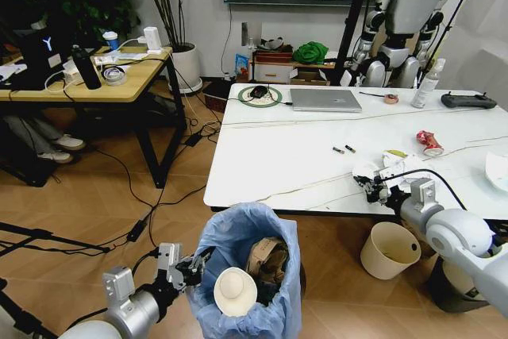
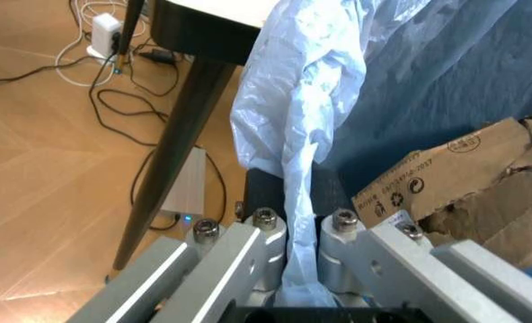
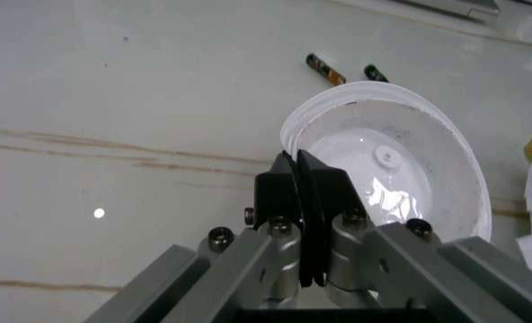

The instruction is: Pick up the trash bin and place the trash from the table into it.

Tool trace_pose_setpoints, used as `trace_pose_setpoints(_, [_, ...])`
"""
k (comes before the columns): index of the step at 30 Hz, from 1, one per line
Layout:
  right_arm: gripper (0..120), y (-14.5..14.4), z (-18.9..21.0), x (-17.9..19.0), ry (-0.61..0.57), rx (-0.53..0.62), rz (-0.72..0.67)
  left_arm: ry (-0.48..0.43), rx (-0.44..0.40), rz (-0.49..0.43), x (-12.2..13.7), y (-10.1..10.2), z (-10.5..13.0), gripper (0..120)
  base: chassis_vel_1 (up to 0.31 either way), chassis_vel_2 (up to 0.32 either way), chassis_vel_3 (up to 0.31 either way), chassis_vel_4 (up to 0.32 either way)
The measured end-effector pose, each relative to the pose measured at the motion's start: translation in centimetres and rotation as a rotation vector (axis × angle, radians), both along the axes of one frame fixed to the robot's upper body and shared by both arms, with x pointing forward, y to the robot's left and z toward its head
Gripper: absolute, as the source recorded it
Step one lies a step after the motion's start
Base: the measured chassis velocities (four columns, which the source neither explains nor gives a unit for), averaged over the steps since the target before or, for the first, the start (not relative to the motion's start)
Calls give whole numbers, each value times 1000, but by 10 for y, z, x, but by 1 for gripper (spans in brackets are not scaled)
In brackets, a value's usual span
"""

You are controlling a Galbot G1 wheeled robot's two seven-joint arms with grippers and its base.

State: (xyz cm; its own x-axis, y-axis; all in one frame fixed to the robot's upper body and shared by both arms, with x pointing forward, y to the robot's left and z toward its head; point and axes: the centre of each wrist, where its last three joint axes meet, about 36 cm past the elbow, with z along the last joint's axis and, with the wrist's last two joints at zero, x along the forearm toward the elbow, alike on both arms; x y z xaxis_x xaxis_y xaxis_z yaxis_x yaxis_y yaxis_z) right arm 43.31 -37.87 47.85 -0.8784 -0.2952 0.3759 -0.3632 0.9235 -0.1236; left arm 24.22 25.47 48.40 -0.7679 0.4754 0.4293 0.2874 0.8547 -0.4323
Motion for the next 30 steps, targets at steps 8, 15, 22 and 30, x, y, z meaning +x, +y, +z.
trace_pose_setpoints(8, [0, 25, 38, -9, -154, 138, 84, 1, 1, -37, 4, -4, 0, 0, 0, 0, 0, 0])
trace_pose_setpoints(15, [0, 64, 68, -35, -257, 315, 356, -5, -4, -39, 16, -5, 0, 0, 0, 0, 0, 0])
trace_pose_setpoints(22, [0, 77, 70, -61, -256, 369, 648, 2, -20, -38, 23, -10, -1, 0, 0, 0, 0, 0])
trace_pose_setpoints(30, [0, 90, 77, -77, -203, 377, 868, 17, -43, -32, 25, -17, -7, 0, 0, 0, 0, 0])
